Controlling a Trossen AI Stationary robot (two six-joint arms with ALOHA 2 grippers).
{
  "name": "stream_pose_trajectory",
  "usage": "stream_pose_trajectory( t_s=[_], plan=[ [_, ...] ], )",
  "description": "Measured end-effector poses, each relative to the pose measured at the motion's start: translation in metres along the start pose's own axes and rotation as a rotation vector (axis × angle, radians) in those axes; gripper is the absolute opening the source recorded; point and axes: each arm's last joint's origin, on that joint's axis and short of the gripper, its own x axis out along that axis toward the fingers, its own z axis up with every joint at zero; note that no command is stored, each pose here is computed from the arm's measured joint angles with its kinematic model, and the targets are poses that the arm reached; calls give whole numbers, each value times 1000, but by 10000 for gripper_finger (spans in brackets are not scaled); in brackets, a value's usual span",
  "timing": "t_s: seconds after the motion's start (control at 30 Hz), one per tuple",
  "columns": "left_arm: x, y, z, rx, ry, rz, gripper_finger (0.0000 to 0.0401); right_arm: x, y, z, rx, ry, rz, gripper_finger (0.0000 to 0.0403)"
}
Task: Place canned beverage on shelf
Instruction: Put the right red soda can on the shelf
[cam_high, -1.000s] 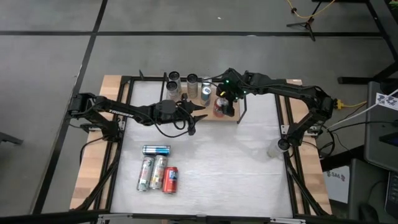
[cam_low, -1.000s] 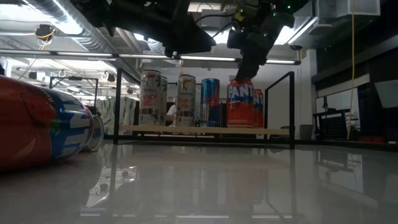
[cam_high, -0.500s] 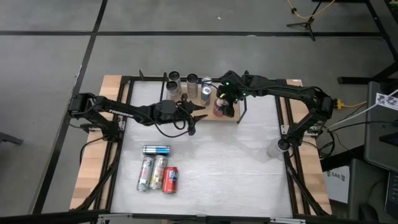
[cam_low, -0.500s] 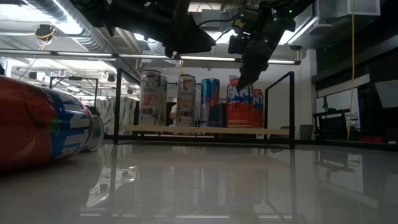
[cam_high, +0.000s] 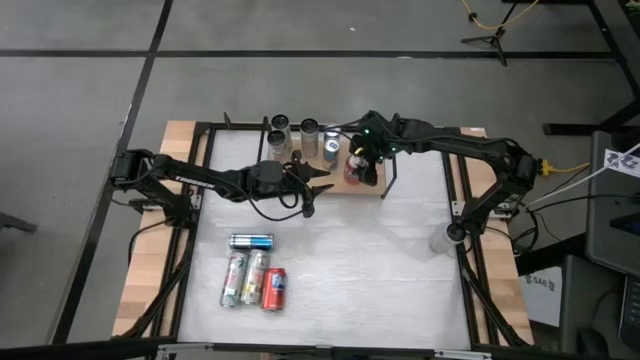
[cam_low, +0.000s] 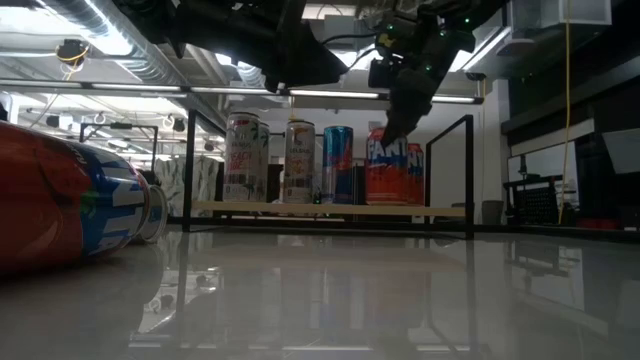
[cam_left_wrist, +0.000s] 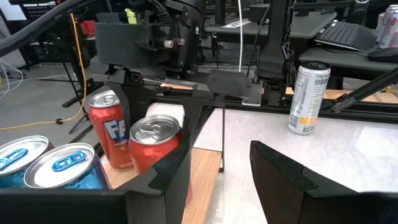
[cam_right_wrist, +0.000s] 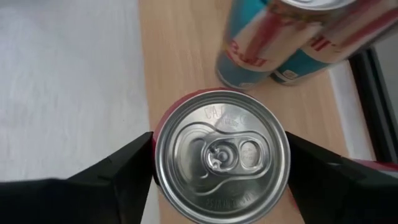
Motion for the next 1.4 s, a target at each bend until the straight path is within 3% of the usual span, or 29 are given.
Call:
stream_pose_trajectory(
  t_s=[0.37, 1.4],
  plan=[
    [0, 0, 0, 0, 0, 0, 158, -2, -17, -3, 2, -24, -34, 308],
    [0, 0, 0, -1, 0, 0, 158, -2, -16, -2, -6, -29, -17, 310]
  ],
)
